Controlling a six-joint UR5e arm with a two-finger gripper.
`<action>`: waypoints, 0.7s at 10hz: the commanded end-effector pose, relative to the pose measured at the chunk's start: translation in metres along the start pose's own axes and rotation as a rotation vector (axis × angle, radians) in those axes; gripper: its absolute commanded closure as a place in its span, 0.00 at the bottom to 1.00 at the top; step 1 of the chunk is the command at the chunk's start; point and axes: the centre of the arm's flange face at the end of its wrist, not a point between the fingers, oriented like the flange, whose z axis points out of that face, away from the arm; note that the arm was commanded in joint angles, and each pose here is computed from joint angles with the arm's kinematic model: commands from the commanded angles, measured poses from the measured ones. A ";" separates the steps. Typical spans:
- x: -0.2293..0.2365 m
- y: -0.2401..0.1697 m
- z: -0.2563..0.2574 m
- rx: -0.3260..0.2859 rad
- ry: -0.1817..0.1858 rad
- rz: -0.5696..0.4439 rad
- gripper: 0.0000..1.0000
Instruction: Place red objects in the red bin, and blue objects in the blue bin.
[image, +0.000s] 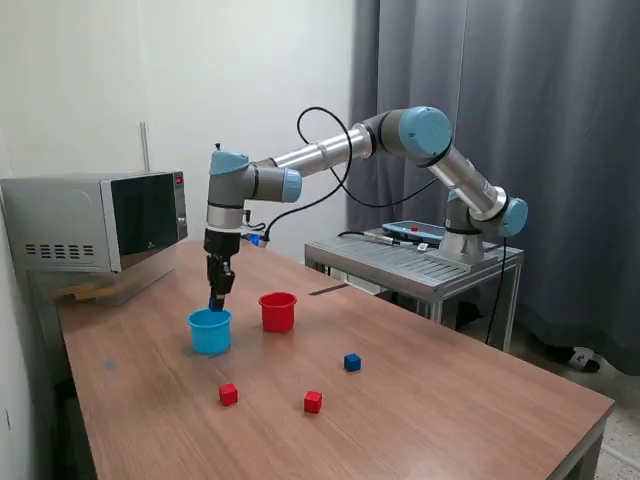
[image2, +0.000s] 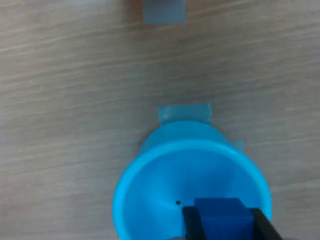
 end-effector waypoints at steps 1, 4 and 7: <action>0.001 0.002 -0.001 -0.020 0.011 0.000 1.00; 0.000 0.002 -0.001 -0.020 0.012 0.001 1.00; 0.000 0.001 0.000 -0.018 0.012 0.001 1.00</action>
